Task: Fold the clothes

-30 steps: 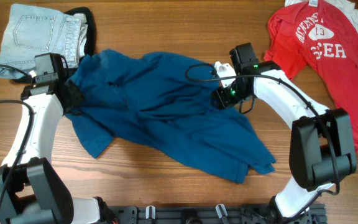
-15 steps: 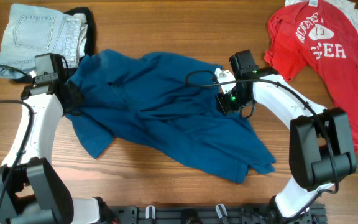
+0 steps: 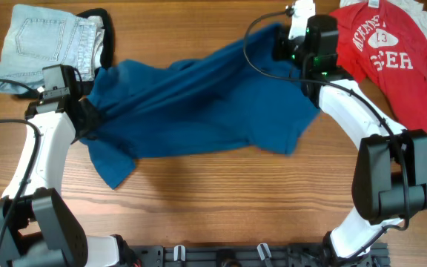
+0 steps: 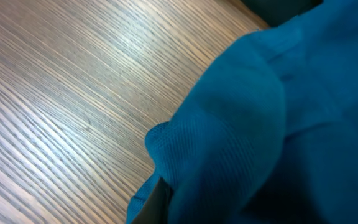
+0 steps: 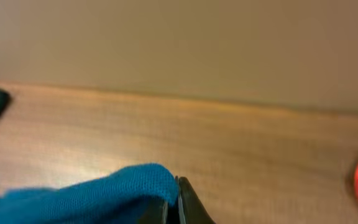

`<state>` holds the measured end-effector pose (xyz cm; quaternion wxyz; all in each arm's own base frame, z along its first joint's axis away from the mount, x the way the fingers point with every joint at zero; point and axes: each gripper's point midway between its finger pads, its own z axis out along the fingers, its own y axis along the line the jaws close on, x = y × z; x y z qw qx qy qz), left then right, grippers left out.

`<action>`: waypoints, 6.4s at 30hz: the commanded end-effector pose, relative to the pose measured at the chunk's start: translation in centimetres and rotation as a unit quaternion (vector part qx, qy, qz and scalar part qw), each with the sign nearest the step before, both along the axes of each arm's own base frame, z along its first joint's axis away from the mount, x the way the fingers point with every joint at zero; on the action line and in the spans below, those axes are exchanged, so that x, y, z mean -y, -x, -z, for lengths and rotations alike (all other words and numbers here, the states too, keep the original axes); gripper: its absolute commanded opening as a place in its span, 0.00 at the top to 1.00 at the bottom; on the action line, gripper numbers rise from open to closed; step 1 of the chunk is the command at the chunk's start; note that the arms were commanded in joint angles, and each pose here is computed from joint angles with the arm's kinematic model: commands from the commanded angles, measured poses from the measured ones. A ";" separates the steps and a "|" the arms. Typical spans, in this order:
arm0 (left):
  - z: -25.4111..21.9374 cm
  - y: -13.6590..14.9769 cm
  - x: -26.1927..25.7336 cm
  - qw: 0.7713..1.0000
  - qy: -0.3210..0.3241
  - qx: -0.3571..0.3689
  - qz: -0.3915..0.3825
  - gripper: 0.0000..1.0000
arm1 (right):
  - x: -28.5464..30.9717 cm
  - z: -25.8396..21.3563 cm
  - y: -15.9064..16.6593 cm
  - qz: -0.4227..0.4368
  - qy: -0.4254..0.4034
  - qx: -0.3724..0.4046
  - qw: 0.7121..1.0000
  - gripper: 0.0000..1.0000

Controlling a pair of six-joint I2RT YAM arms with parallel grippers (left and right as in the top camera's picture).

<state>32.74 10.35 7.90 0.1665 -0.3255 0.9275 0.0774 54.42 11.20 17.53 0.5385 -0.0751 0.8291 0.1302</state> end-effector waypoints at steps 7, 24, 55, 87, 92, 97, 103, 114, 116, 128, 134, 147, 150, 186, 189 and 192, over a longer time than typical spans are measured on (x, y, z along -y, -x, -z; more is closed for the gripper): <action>-0.5 0.0 0.2 1.000 0.014 0.008 -0.007 0.96 | 3.0 -0.5 0.1 0.013 -0.005 -0.067 0.998 0.00; -0.4 0.0 0.6 1.000 0.024 0.006 -0.004 0.96 | 4.4 11.4 19.7 0.070 -0.010 -0.543 0.837 0.08; -0.3 0.4 0.6 1.000 0.026 -0.002 -0.004 0.96 | 5.5 4.3 24.9 0.108 -0.043 -0.456 0.882 0.95; -0.3 0.3 0.6 1.000 0.026 0.001 -0.004 0.96 | 8.0 17.3 26.1 0.153 0.031 -0.525 0.837 0.39; -0.3 0.3 0.6 1.000 0.026 0.001 -0.004 0.96 | 7.7 17.7 24.2 0.153 0.013 -0.485 0.861 0.45; -0.3 0.3 0.6 1.000 0.026 0.001 -0.004 0.96 | 6.8 17.5 23.9 0.137 -0.006 -0.485 0.864 0.80; -0.3 0.3 0.6 1.000 0.026 0.001 -0.004 0.96 | 6.6 13.5 24.1 0.131 -0.002 -0.510 0.850 0.87; -0.4 0.0 0.6 1.000 0.025 0.006 -0.004 0.96 | 6.0 3.5 21.4 0.064 0.033 -0.506 0.859 0.90; -0.4 -0.1 0.6 1.000 0.024 0.008 -0.004 0.96 | 5.8 5.8 19.4 0.064 0.032 -0.507 0.859 0.91; -0.6 -0.5 0.5 1.000 0.022 0.017 -0.003 0.96 | 0.0 10.1 13.7 -0.064 -0.031 -0.519 0.852 0.71; -0.7 -0.9 0.5 0.999 0.023 0.027 -0.002 0.96 | -2.5 8.6 8.9 -0.057 -0.061 -0.436 0.896 0.22; -0.8 -1.3 0.7 0.999 0.031 0.036 0.002 0.96 | 2.8 6.1 14.4 0.054 0.022 -0.499 0.865 0.20; -0.8 -1.4 0.7 0.999 0.031 0.036 0.002 0.96 | 3.4 7.3 15.7 0.063 0.038 -0.519 0.852 0.20; -0.8 1.5 1.4 0.999 0.042 -0.016 0.001 0.96 | 5.8 2.4 26.1 0.102 0.032 -0.552 0.827 0.96; -3.8 2.6 2.1 0.999 0.038 -0.004 0.012 0.96 | 5.7 -0.1 26.2 0.110 0.012 -0.510 0.853 0.96; -8.6 3.6 2.7 0.998 0.027 0.048 0.020 0.96 | 6.0 -2.8 27.3 0.113 -0.001 -0.472 0.874 0.96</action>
